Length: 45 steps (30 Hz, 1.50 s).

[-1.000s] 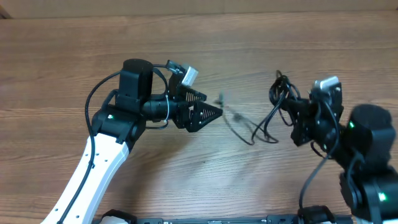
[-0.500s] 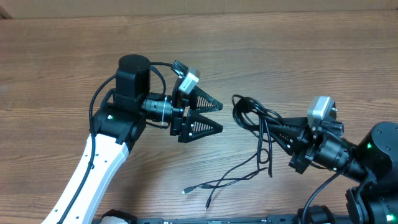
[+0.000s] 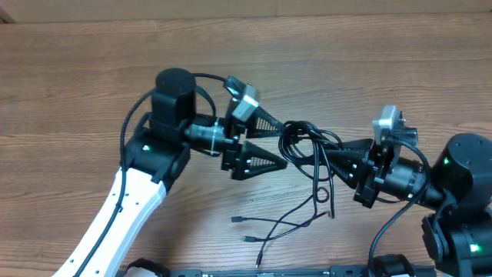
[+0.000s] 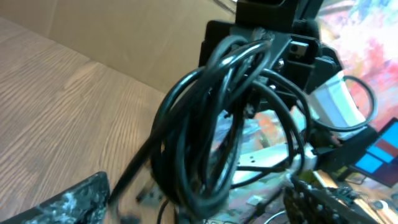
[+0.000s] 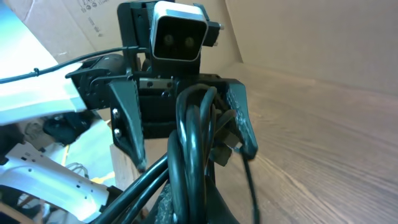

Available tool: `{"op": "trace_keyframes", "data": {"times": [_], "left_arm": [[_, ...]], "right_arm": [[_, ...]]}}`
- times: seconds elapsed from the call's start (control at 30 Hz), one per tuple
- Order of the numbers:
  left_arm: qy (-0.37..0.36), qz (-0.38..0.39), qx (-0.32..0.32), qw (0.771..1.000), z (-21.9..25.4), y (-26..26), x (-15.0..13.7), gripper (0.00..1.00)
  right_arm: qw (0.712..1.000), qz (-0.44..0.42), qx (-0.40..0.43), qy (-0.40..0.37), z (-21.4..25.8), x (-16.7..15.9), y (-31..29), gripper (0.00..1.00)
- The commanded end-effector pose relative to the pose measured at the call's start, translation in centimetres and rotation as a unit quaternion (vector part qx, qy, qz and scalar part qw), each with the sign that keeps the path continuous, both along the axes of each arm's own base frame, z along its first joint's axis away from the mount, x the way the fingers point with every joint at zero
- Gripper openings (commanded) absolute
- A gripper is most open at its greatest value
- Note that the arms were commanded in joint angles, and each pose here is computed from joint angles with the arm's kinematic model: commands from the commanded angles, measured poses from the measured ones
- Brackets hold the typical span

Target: Untangle cables

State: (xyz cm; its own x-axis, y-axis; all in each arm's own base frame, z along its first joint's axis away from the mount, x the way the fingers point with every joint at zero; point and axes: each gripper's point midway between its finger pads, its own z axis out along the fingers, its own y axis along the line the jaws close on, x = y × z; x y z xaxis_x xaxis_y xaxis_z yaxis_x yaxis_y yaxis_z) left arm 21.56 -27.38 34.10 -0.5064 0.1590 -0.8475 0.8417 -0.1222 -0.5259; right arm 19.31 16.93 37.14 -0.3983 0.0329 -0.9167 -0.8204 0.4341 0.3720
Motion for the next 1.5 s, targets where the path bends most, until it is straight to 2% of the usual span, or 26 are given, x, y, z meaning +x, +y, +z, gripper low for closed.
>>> {"op": "trace_keyframes", "data": {"times": [0.0,0.1,0.27,0.33,0.43,0.47,0.73,0.8,0.83,0.9,0.93,1.07,1.17,1.2,1.23,1.27,1.3,1.37,1.47], "left_arm": [[-0.006,0.007,0.007,1.0,0.4,-1.3,-0.8,0.84],[0.011,0.018,0.017,1.0,0.1,-2.1,-0.9,0.79],[0.061,0.05,0.04,0.996,-0.6,-2.2,-0.1,0.79],[0.116,0.094,0.052,0.987,-0.9,-2.3,1.2,0.77],[0.236,0.161,0.052,0.957,-0.6,-2.4,3.2,0.75],[0.253,0.173,0.048,0.951,-0.4,-2.5,3.6,0.75],[0.249,0.173,0.019,0.953,1.3,-3.8,3.3,0.74],[0.247,0.169,0.017,0.954,1.5,-4.0,3.1,0.68],[0.248,0.167,0.018,0.954,1.5,-4.1,3.0,0.62],[0.25,0.163,0.019,0.954,1.5,-4.3,2.7,0.41],[0.258,0.162,0.019,0.952,1.5,-4.3,2.7,0.35],[0.264,0.159,0.021,0.951,1.4,-4.4,2.5,0.25],[0.258,0.161,0.021,0.953,1.4,-4.4,2.6,0.05],[0.251,0.161,0.02,0.954,1.4,-4.4,2.6,0.04],[0.235,0.16,0.02,0.958,1.4,-4.4,2.6,0.04],[0.215,0.16,0.019,0.963,1.4,-4.3,2.7,0.04],[0.203,0.161,0.018,0.966,1.4,-4.2,2.8,0.04],[0.181,0.169,0.03,0.968,0.6,-3.7,3.2,0.04],[0.176,0.195,0.059,0.963,-1.3,-2.2,4.4,0.04]], "right_arm": [[1.0,0.011,0.012,-0.025,1.9,-0.3,0.2,0.04],[0.999,0.001,0.012,-0.039,2.3,0.3,0.1,0.04],[0.996,-0.074,-0.004,-0.046,2.1,2.6,-1.2,0.04],[0.996,-0.074,-0.002,-0.054,2.4,2.6,-1.2,0.04],[0.996,-0.074,-0.002,-0.055,2.4,2.6,-1.2,0.04],[0.996,-0.074,-0.002,-0.055,2.4,2.6,-1.2,0.04],[0.996,-0.065,0.0,-0.054,2.4,2.4,-1.0,0.04],[0.996,-0.067,-0.001,-0.052,2.4,2.6,-1.0,0.04],[0.997,-0.067,-0.001,-0.05,2.3,2.7,-1.0,0.04],[0.997,-0.066,-0.003,-0.041,1.8,3.2,-1.0,0.04],[0.997,-0.066,-0.004,-0.036,1.6,3.5,-0.9,0.04],[0.997,-0.067,-0.005,-0.029,1.2,4.3,-0.8,0.04],[0.997,-0.072,-0.006,-0.031,1.2,4.6,-0.9,0.04],[0.997,-0.074,-0.007,-0.03,1.2,4.7,-1.0,0.11],[0.997,-0.074,-0.008,-0.027,1.1,4.6,-1.0,0.29],[0.997,-0.074,-0.008,-0.025,1.0,4.6,-1.0,0.38],[0.997,-0.075,-0.009,-0.024,0.9,4.6,-1.0,0.57],[0.996,-0.09,-0.014,-0.018,0.6,5.0,-1.3,0.8],[0.994,-0.109,-0.028,0.0,-0.4,5.3,-1.8,0.88]]}}
